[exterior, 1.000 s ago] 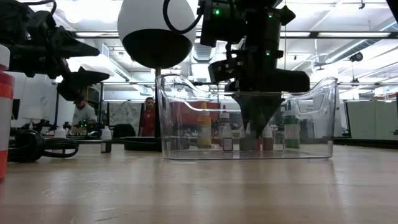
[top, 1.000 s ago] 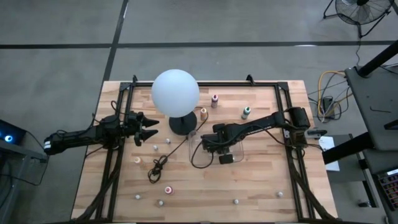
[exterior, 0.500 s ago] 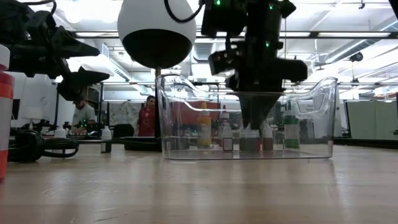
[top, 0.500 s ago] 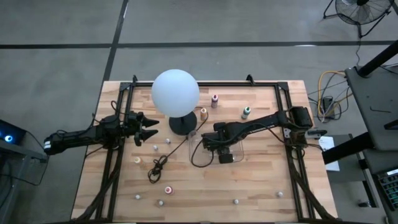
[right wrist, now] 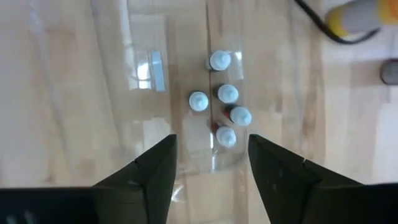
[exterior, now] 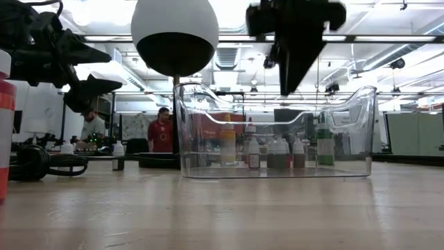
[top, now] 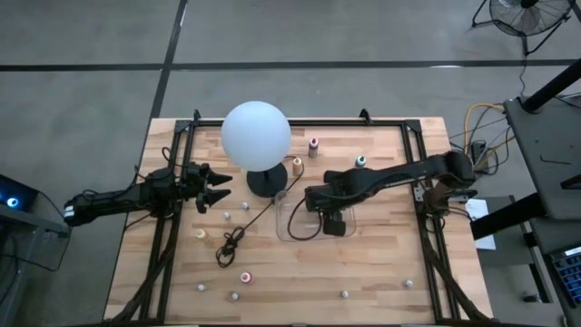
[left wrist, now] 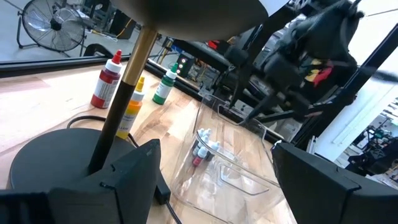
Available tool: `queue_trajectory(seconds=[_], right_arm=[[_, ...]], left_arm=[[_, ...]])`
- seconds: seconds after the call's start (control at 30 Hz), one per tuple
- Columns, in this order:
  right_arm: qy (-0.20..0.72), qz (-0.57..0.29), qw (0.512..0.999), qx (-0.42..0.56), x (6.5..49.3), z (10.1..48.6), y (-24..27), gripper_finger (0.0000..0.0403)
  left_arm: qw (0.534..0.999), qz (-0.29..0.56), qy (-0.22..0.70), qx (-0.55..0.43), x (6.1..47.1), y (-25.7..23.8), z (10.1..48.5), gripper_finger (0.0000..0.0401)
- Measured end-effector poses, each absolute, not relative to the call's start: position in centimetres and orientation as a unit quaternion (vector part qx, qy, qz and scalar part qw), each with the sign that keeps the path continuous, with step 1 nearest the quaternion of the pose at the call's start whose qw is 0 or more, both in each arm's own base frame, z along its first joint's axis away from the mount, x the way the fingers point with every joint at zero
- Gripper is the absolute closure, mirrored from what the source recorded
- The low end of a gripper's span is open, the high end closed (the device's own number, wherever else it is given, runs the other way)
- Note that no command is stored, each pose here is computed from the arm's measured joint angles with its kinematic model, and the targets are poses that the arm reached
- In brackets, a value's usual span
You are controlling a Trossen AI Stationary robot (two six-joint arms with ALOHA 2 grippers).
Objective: Pick & Place food coloring
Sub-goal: Put the small blue food coloring bottle into the transparent bin
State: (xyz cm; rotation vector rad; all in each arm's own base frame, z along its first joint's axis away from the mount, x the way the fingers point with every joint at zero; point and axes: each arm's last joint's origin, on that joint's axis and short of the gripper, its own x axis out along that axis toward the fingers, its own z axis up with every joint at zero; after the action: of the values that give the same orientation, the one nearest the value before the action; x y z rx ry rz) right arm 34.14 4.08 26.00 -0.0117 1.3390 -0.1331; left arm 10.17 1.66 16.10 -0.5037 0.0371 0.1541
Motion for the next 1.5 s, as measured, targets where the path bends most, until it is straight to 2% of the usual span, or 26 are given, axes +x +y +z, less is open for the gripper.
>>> queue_trajectory(seconds=[0.37,0.7,1.1,1.5], right_arm=[[0.561,-0.109,0.815,0.094,31.1,31.8,5.1,0.0182],[0.527,-0.025,0.848,0.048,26.9,35.3,8.4,0.0146],[0.571,-0.044,0.811,0.119,21.4,36.1,13.2,0.0102],[0.596,-0.137,0.766,0.199,17.1,35.0,17.3,0.0115]], left_arm=[[0.965,0.076,0.018,-0.249,10.2,1.7,16.1,0.0122],[0.965,0.076,0.018,-0.249,10.2,1.7,16.1,0.0122],[0.965,0.076,0.018,-0.249,10.2,1.7,16.1,0.0122],[0.965,0.076,0.018,-0.249,10.2,1.7,16.1,0.0122]])
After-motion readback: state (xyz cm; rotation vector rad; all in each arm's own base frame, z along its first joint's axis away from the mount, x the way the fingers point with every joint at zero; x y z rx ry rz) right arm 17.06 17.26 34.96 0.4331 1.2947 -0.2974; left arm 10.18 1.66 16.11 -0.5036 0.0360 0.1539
